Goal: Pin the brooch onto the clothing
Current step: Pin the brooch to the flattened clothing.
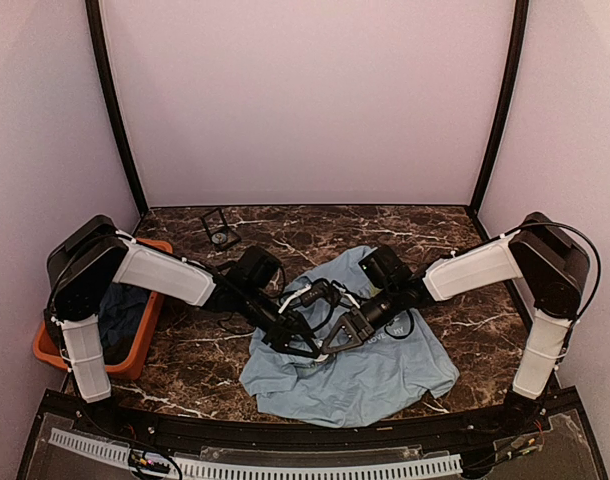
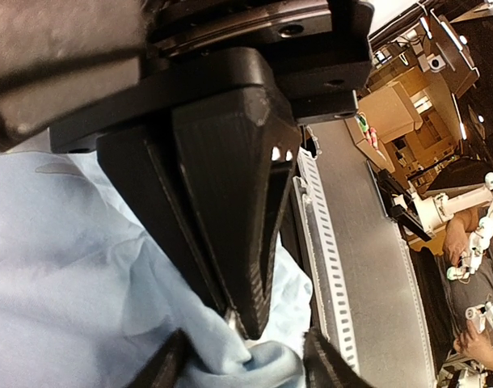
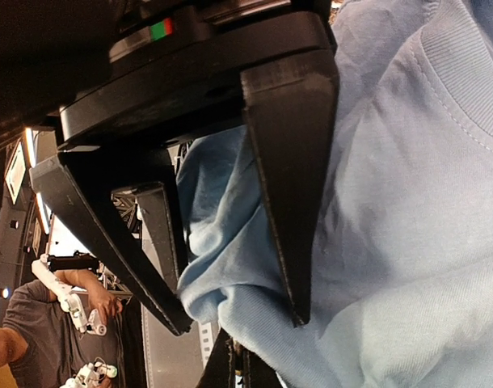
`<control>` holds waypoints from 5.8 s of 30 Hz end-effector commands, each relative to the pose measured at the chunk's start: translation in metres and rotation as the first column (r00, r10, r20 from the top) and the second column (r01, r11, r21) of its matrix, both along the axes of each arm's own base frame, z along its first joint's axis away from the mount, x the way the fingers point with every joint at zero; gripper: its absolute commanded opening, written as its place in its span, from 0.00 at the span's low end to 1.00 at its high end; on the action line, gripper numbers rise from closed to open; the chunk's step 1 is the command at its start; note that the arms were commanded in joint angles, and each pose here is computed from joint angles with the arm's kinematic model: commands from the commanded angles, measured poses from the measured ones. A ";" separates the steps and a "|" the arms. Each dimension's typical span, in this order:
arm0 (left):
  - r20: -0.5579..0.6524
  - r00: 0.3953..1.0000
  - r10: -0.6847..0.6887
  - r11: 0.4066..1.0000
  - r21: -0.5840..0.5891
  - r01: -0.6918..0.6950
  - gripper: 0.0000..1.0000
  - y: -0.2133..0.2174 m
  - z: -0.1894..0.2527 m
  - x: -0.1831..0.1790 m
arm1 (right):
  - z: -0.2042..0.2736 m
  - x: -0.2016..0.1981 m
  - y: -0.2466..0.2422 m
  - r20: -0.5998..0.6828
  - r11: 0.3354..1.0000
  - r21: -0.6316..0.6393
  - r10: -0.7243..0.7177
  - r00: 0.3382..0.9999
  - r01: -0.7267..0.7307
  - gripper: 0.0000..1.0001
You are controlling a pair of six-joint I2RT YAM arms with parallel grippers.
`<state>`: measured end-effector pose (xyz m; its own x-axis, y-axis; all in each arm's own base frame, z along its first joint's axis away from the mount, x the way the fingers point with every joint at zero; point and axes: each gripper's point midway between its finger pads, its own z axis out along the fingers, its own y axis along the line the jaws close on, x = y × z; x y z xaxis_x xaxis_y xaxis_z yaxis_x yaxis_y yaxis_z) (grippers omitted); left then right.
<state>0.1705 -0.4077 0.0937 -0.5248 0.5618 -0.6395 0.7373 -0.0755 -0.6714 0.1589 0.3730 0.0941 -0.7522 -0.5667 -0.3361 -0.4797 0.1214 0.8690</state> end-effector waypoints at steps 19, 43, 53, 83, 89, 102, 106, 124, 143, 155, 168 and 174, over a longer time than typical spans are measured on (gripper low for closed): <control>0.005 1.000 0.001 1.000 0.012 -0.001 0.41 0.004 0.003 0.006 | 0.013 -0.008 -0.006 0.030 0.998 0.043 0.035 0.999 -0.036 0.00; 0.002 1.000 -0.003 1.000 0.018 0.003 0.10 0.001 -0.001 0.005 | 0.008 -0.007 -0.004 0.021 0.999 0.030 0.032 0.999 -0.033 0.00; 0.009 1.000 0.002 1.000 0.029 -0.002 0.03 0.001 -0.002 0.006 | 0.007 -0.009 -0.004 0.016 0.999 0.026 0.035 0.999 -0.035 0.00; 0.455 0.811 0.368 0.870 0.141 -0.473 0.97 0.044 0.064 0.096 | 0.017 -0.020 -0.011 -0.057 0.999 0.011 0.036 0.998 -0.035 0.00; 0.451 0.806 0.384 0.886 0.066 -0.459 0.99 0.047 0.101 0.076 | 0.015 -0.020 -0.012 -0.062 0.999 0.005 0.036 0.997 -0.035 0.00; 0.205 0.919 0.337 0.931 0.075 -0.358 0.99 0.004 0.062 0.019 | 0.024 -0.022 -0.013 -0.036 0.999 0.036 0.038 0.999 -0.037 0.00; 0.209 0.925 0.317 0.931 0.115 -0.345 0.99 -0.002 0.044 0.015 | 0.027 -0.024 -0.015 -0.026 0.998 0.045 0.039 0.999 -0.038 0.00; 0.102 0.972 0.211 0.977 0.023 -0.214 0.97 -0.012 0.034 -0.012 | 0.025 -0.027 -0.018 -0.026 0.998 0.044 0.042 0.999 -0.041 0.00; 0.024 0.991 0.133 0.991 0.002 -0.133 0.67 -0.008 0.024 -0.018 | 0.022 -0.028 -0.020 0.003 0.997 0.030 0.064 0.998 -0.064 0.00; 0.013 0.994 0.104 0.994 0.025 -0.104 0.63 -0.014 0.017 -0.016 | 0.023 -0.026 -0.019 0.014 0.998 0.018 0.067 0.998 -0.067 0.00; 0.009 0.996 0.092 0.995 0.028 -0.093 0.55 -0.015 0.012 -0.017 | 0.024 -0.025 -0.018 0.011 0.998 0.015 0.068 0.998 -0.068 0.00; 0.005 0.996 0.088 0.996 0.031 -0.088 0.54 -0.017 0.012 -0.016 | 0.024 -0.025 -0.016 0.009 0.997 0.014 0.072 0.997 -0.072 0.00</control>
